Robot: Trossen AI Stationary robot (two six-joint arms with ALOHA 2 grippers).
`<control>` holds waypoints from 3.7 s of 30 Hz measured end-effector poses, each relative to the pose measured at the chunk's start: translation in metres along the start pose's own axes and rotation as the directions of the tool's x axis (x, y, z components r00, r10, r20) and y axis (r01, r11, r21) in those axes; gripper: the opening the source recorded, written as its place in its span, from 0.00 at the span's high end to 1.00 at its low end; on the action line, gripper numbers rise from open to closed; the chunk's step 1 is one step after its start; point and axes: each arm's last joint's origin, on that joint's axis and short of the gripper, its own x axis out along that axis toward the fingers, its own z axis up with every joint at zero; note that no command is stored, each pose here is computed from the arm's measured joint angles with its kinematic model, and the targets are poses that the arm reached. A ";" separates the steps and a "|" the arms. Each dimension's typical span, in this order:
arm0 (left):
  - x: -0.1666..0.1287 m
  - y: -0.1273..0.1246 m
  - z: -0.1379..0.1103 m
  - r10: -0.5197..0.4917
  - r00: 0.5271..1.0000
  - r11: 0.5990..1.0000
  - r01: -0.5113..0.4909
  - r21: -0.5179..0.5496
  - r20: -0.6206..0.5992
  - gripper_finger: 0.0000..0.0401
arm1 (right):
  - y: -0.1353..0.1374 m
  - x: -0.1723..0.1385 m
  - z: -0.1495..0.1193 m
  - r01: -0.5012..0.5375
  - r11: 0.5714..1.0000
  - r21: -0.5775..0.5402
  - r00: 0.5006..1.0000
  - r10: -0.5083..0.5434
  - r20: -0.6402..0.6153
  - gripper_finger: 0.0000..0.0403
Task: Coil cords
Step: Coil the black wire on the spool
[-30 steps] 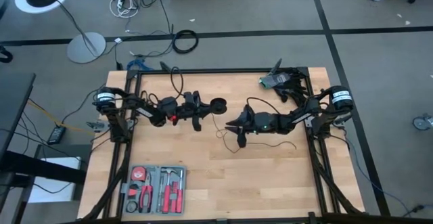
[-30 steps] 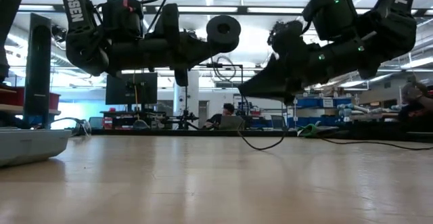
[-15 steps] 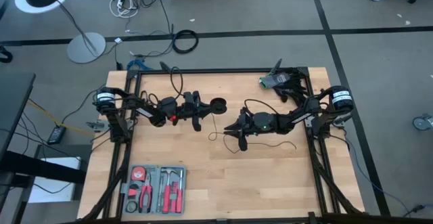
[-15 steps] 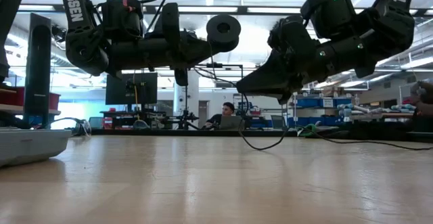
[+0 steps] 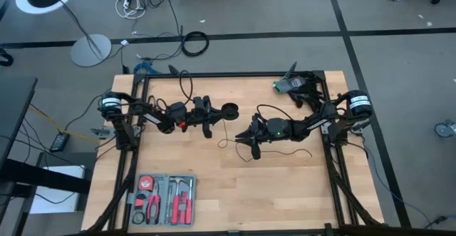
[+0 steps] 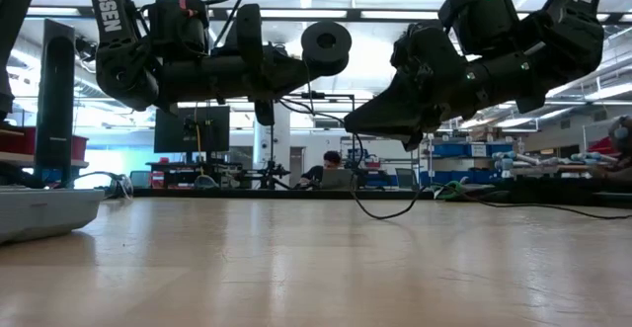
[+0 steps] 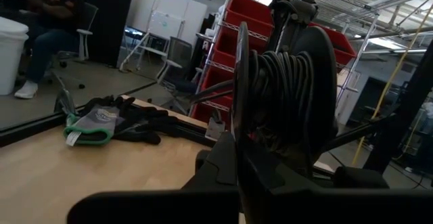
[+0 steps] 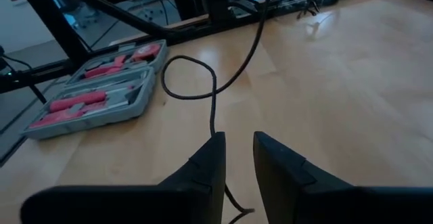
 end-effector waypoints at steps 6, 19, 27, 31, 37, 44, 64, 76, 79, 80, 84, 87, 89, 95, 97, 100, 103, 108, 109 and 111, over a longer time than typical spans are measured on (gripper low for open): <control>0.000 0.000 0.000 0.002 1.000 1.000 -0.002 0.000 0.001 1.00 | 0.001 0.000 0.002 -0.018 1.000 -0.001 1.000 0.018 0.020 0.81; 0.000 -0.001 0.002 -0.006 1.000 1.000 0.006 -0.015 0.020 1.00 | -0.002 0.000 -0.002 0.042 0.999 -0.002 0.999 -0.042 -0.009 0.83; 0.000 -0.001 0.004 -0.012 0.999 1.000 0.013 -0.015 0.042 1.00 | -0.004 0.000 0.005 0.045 0.999 0.002 0.998 -0.046 0.046 0.85; 0.000 -0.001 0.004 -0.012 0.999 1.000 0.012 -0.015 0.042 1.00 | -0.005 0.006 0.018 0.049 0.999 0.003 0.993 -0.049 0.104 0.85; 0.000 -0.001 0.004 -0.011 0.999 1.000 0.012 -0.015 0.042 1.00 | -0.007 0.020 0.033 0.080 0.997 0.005 0.995 -0.080 0.060 0.85; 0.000 -0.002 0.005 -0.014 0.999 1.000 0.014 -0.014 0.051 1.00 | -0.014 0.022 0.034 0.108 0.989 0.103 0.994 -0.110 0.012 0.86; 0.000 -0.001 0.005 0.011 0.998 1.000 -0.012 0.008 0.061 1.00 | -0.011 0.022 0.024 0.000 0.992 0.126 0.993 0.015 -0.121 0.86; 0.000 0.000 0.003 0.021 0.999 1.000 -0.021 0.011 0.034 1.00 | -0.010 0.022 0.028 -0.016 0.997 0.079 0.996 0.023 -0.080 0.98; 0.000 0.000 0.002 0.021 0.999 1.000 -0.022 0.011 0.030 1.00 | -0.010 0.022 0.028 -0.016 0.997 0.079 0.996 0.022 -0.083 0.99; 0.000 0.000 0.002 0.022 0.999 1.000 -0.022 0.011 0.030 1.00 | -0.010 0.022 0.027 -0.013 0.997 0.079 0.996 0.020 -0.088 0.99; 0.000 0.000 0.002 0.022 0.999 1.000 -0.022 0.012 0.029 1.00 | -0.015 0.017 0.023 0.079 0.993 0.093 0.981 -0.061 -0.183 0.99; -0.004 0.001 -0.001 0.027 1.000 1.000 -0.027 0.011 0.015 1.00 | -0.018 0.003 0.027 0.189 0.977 0.095 0.951 -0.158 -0.265 1.00; -0.007 0.001 -0.003 0.033 0.999 0.999 -0.033 0.009 0.001 1.00 | -0.017 -0.009 0.035 0.249 0.965 0.080 0.933 -0.217 -0.286 1.00; -0.018 0.007 -0.017 0.135 0.987 0.991 -0.134 0.018 -0.087 1.00 | -0.011 -0.052 0.072 0.382 0.922 0.054 0.909 -0.365 -0.201 1.00; -0.019 0.008 -0.022 0.159 0.978 0.987 -0.156 0.033 -0.138 1.00 | -0.011 -0.064 0.085 0.402 0.914 0.059 0.910 -0.391 -0.141 1.00; -0.016 0.007 -0.027 0.170 0.967 0.985 -0.166 0.039 -0.191 1.00 | -0.012 -0.075 0.103 0.412 0.909 0.061 0.910 -0.406 -0.083 1.00; -0.011 0.004 -0.028 0.165 0.964 0.986 -0.160 0.044 -0.207 1.00 | -0.013 -0.074 0.120 0.420 0.907 0.030 0.907 -0.418 -0.052 1.00; -0.006 -0.001 -0.030 0.162 0.958 0.986 -0.150 0.070 -0.238 1.00 | -0.014 -0.057 0.145 0.435 0.898 -0.063 0.895 -0.439 -0.080 1.00; -0.006 -0.001 -0.030 0.168 0.958 0.985 -0.156 0.071 -0.234 1.00 | -0.014 -0.053 0.148 0.440 0.894 -0.082 0.888 -0.447 -0.110 1.00; -0.005 -0.001 -0.029 0.183 0.958 0.983 -0.171 0.073 -0.221 1.00 | -0.015 -0.048 0.150 0.447 0.887 -0.113 0.869 -0.461 -0.182 1.00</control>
